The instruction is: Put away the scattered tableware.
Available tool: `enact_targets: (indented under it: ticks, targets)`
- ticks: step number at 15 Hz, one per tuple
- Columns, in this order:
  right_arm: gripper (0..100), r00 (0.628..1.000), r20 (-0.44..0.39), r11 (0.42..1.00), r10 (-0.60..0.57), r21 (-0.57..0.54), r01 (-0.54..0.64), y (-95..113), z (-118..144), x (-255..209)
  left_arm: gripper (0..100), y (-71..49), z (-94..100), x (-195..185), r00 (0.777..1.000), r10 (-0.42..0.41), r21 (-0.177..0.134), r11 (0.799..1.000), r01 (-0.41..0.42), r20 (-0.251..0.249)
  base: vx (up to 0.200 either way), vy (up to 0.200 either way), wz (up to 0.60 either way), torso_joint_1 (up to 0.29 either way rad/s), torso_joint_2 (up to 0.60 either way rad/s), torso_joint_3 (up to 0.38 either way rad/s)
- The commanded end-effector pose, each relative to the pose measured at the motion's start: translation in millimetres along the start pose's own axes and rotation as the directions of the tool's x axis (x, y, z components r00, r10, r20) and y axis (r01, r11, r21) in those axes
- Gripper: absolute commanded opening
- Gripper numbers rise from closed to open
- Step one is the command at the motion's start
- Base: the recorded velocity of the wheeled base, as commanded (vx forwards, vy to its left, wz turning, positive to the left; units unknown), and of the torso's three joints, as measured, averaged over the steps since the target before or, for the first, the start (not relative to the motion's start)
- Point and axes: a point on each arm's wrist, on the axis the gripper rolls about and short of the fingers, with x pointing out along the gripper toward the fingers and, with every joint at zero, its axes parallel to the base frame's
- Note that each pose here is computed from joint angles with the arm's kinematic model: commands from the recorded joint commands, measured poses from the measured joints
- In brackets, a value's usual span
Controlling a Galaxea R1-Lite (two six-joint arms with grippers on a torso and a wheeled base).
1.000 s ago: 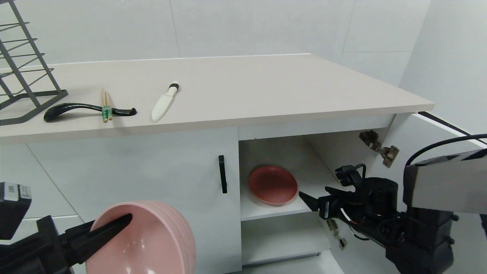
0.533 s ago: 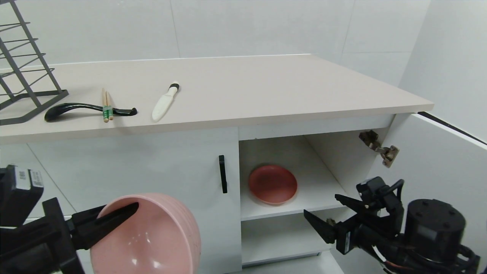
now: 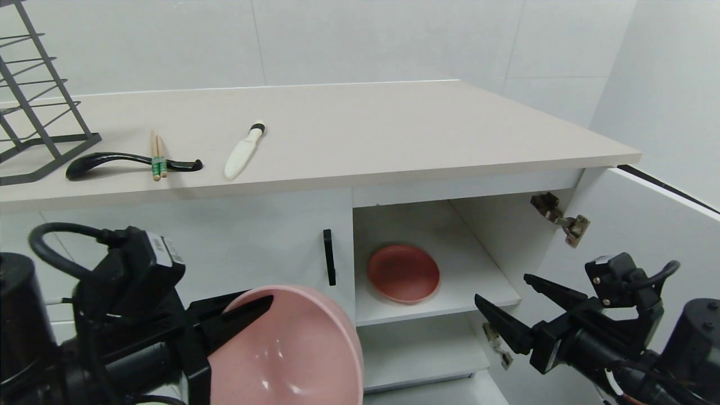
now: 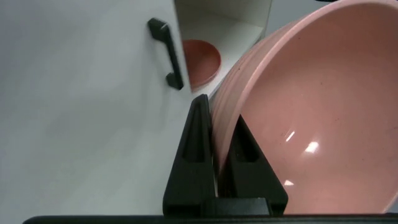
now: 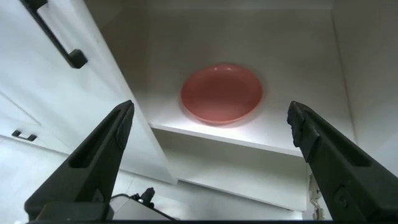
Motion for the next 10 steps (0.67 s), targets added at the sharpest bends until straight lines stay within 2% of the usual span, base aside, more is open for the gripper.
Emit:
enact_targets:
  ticks: [1, 4, 7, 9, 10]
  targets:
    - [100, 1.000, 0.005, 1.000, 0.000, 0.001, 0.000, -0.4, 0.9, -0.7, 0, -9.3, 0.9, 18.4, 0.999, -0.037, 0.013, 0.999, 0.038, -0.038, 0.000, 0.000, 0.00, 0.000, 0.00, 0.000]
    - [100, 1.000, 0.008, 1.000, -0.017, 0.001, 0.017, -3.4, 1.7, -0.6, 0, -9.0, -3.0, 31.3, 0.998, -0.020, 0.011, 1.000, 0.020, -0.056, 0.000, 0.000, 0.00, 0.000, 0.00, 0.000]
    - [100, 0.999, 0.016, 0.999, -0.038, 0.004, 0.038, -7.7, 3.0, -0.5, 0, -22.4, -7.9, 63.0, 0.998, 0.025, 0.036, 0.999, -0.023, -0.051, 0.000, 0.000, 0.00, 0.000, 0.00, 0.000]
    - [100, 0.999, 0.020, 0.999, -0.038, 0.005, 0.038, -7.6, 3.8, -1.1, 0, -35.9, -8.8, 83.6, 0.997, 0.066, 0.053, 0.997, -0.065, -0.029, 0.000, 0.000, 0.00, 0.000, 0.00, 0.000]
    - [100, 0.999, 0.020, 0.999, -0.039, 0.004, 0.039, -7.9, 3.9, -1.1, 0, -38.5, -8.6, 90.6, 0.997, 0.071, 0.055, 0.996, -0.070, -0.018, 0.000, 0.000, 0.00, 0.000, 0.00, 0.000]
